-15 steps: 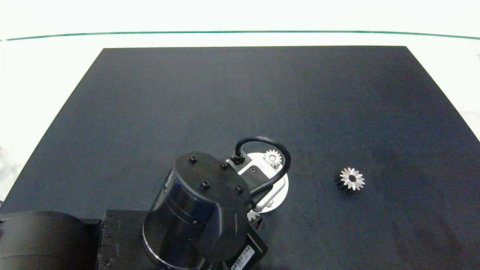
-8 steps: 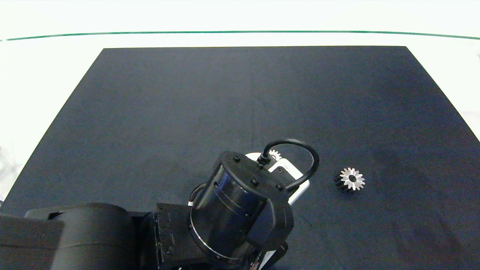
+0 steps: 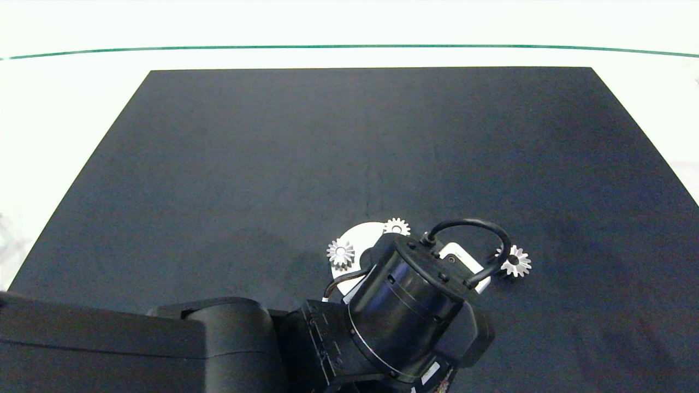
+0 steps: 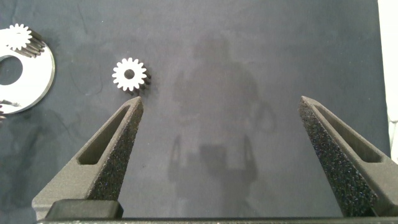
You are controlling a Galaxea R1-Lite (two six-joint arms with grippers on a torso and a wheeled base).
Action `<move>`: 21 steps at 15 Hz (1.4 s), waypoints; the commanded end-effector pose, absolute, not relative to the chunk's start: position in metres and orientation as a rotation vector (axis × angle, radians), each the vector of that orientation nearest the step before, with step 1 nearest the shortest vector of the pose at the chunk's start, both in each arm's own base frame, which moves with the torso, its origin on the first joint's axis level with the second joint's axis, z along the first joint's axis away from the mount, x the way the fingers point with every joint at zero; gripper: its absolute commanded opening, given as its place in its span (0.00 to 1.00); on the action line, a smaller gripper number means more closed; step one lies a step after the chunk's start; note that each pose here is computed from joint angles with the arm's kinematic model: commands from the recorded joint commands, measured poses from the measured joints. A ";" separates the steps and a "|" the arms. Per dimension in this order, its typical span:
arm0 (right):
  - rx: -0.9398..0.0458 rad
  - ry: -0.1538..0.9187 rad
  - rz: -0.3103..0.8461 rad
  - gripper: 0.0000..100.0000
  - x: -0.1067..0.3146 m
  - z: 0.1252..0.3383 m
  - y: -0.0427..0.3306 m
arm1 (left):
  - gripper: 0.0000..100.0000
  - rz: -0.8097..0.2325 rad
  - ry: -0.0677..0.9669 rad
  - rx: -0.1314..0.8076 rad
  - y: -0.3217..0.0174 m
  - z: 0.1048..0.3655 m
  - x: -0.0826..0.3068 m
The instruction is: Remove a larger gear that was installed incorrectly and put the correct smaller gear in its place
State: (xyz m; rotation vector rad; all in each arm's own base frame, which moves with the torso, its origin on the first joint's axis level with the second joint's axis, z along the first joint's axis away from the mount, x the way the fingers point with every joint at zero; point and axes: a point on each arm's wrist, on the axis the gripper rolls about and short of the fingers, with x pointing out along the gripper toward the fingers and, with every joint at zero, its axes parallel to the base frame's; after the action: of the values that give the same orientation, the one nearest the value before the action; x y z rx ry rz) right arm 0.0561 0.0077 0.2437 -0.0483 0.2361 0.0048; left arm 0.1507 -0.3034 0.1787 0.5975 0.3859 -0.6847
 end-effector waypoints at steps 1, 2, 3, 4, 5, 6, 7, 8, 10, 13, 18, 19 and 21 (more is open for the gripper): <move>-0.050 0.237 0.004 1.00 0.056 0.243 0.008 | 0.13 -0.676 0.396 0.609 -0.310 0.172 0.156; -0.049 0.236 0.007 1.00 0.056 0.243 0.008 | 0.13 -0.672 0.391 0.604 -0.311 0.174 0.158; -0.050 0.236 0.007 1.00 0.056 0.243 0.008 | 0.13 -0.662 0.392 0.606 -0.309 0.175 0.162; -0.050 0.236 0.007 1.00 0.056 0.243 0.008 | 0.13 -0.654 0.392 0.612 -0.307 0.175 0.165; -0.050 0.235 0.007 1.00 0.055 0.243 0.008 | 0.13 -0.645 0.389 0.610 -0.305 0.176 0.169; -0.050 0.235 0.007 1.00 0.055 0.243 0.008 | 0.13 -0.639 0.391 0.608 -0.304 0.177 0.170; -0.050 0.235 0.007 1.00 0.055 0.243 0.008 | 0.13 -0.636 0.394 0.611 -0.303 0.176 0.171; -0.050 0.235 0.007 1.00 0.055 0.243 0.008 | 0.13 -0.634 0.393 0.611 -0.302 0.176 0.172; -0.050 0.233 0.009 1.00 0.055 0.244 0.008 | 0.13 -0.631 0.396 0.612 -0.300 0.176 0.172; -0.049 0.232 0.009 1.00 0.054 0.244 0.008 | 0.13 -0.627 0.412 0.625 -0.298 0.175 0.172; -0.051 0.242 0.015 1.00 0.055 0.240 0.008 | 0.13 -0.606 0.420 0.626 -0.294 0.174 0.180; -0.051 0.242 0.015 1.00 0.055 0.240 0.008 | 0.13 -0.603 0.422 0.626 -0.294 0.174 0.181; -0.050 0.242 0.013 1.00 0.055 0.240 0.008 | 0.13 -0.603 0.425 0.629 -0.294 0.172 0.180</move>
State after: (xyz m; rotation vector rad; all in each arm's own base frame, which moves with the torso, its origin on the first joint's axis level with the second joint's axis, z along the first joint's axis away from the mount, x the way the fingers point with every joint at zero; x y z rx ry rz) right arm 0.0546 0.0079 0.2404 -0.0505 0.2413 0.0149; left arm 0.1804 -0.2940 0.1726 0.6274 0.4262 -0.6059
